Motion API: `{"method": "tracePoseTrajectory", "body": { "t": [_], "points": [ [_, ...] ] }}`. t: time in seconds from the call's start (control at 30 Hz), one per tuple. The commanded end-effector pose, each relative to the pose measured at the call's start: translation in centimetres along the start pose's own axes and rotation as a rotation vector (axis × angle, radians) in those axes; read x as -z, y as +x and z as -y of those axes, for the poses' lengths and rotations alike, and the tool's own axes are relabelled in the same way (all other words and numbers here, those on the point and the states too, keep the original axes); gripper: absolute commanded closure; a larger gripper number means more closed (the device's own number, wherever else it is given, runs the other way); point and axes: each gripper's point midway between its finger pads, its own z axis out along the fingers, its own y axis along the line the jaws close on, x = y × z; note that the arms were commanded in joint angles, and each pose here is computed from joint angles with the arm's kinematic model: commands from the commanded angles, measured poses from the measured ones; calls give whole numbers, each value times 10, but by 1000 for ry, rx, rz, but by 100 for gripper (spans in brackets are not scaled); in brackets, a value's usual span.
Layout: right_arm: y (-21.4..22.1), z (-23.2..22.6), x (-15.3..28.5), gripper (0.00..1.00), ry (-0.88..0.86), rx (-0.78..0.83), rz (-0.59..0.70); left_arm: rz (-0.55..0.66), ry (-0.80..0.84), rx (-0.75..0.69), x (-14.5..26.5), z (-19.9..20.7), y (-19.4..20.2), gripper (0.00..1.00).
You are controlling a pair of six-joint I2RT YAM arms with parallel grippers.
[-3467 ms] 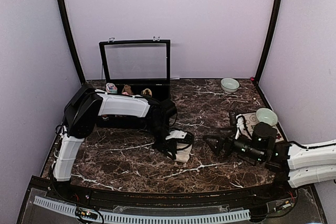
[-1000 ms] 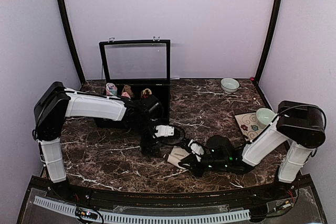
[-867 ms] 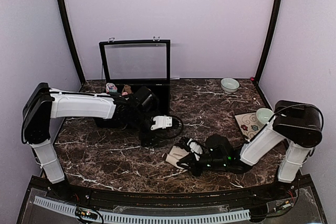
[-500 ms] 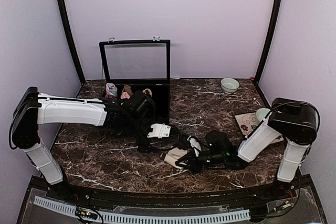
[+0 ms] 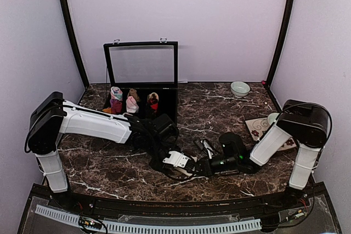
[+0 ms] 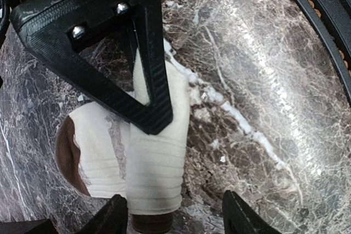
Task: Roll the socks
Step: Roll the sock at the center of the board.
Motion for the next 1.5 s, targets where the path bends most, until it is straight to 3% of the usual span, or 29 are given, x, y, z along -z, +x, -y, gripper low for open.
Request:
{"method": "tracePoseTrajectory", "body": {
  "t": [0.0, 0.27, 0.5, 0.63, 0.87, 1.1, 1.2, 1.33, 1.37, 1.43, 1.47],
  "points": [
    [90, 51, 15, 100, 180, -281, -267, -21, -49, -28, -4, -9, 4, 41],
    [88, 53, 10, 100, 170, -312, -290, 7, -127, -45, -1, -22, -7, 37],
    [88, 57, 14, 100, 166, -350, -289, 17, -107, -118, 3, -1, -12, 35],
    [86, 56, 15, 100, 161, -356, -285, -8, -96, -114, -7, 3, -6, 46],
    [87, 55, 15, 100, 157, -362, -288, -59, -105, -110, -25, -3, 5, 52],
    [84, 53, 14, 100, 148, -360, -277, -88, -80, -104, -39, 1, 14, 78],
    [76, 52, 16, 100, 155, -315, -249, -86, -45, -77, -41, 6, 15, 87],
    [49, 44, 28, 98, 180, -173, -142, -28, 99, 19, -35, 18, 8, 88],
    [43, 42, 32, 90, 190, -137, -120, -27, 152, 50, -35, 23, 10, 88],
    [34, 36, 38, 4, 201, -69, -83, -26, 252, 113, -37, 28, 13, 88],
    [31, 34, 42, 1, 210, -37, -65, -27, 292, 139, -37, 31, 13, 89]
  ]
}}
